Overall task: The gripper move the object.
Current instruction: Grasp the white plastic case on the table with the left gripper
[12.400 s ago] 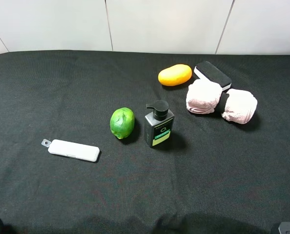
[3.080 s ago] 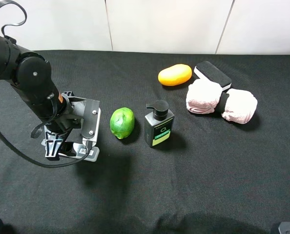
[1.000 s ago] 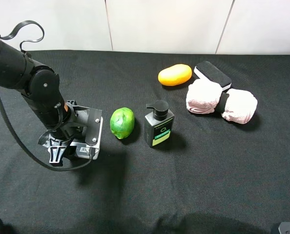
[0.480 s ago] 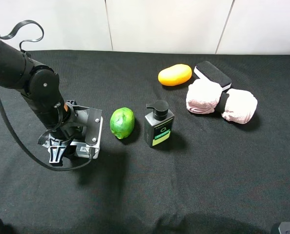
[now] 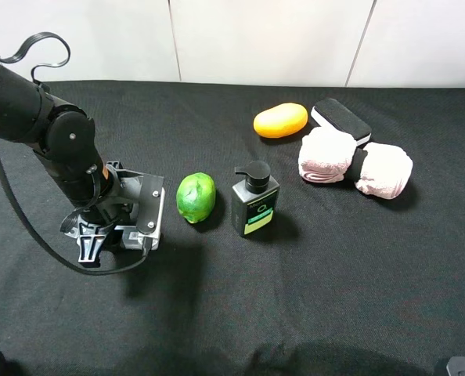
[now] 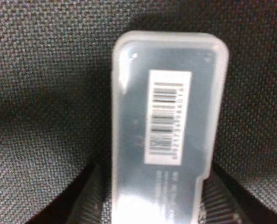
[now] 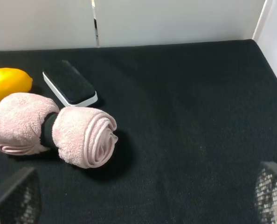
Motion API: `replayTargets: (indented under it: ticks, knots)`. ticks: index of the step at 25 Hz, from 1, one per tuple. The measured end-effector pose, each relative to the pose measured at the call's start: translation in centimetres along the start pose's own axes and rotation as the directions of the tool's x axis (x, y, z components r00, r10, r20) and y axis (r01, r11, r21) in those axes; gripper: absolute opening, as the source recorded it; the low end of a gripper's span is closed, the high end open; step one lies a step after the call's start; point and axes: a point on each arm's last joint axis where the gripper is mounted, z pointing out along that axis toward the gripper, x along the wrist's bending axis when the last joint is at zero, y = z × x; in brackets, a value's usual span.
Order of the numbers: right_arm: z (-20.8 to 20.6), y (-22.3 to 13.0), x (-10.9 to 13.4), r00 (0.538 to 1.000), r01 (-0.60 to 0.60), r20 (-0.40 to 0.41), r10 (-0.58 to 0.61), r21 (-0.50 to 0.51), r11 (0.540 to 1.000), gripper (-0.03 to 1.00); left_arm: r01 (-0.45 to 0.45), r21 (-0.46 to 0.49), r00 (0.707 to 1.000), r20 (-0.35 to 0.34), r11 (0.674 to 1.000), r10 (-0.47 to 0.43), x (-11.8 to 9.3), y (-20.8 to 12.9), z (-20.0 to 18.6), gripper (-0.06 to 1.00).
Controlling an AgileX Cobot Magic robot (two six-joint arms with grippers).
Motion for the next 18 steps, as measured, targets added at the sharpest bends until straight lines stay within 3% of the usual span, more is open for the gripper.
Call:
replayTargets:
  ticks: [18]
  knots:
    - [0.00,0.00,0.00,1.000,0.000,0.000,0.000,0.000,1.000,0.69,0.013,-0.003,1.000,0.006,1.000,-0.013,-0.05,0.03,0.00,0.45]
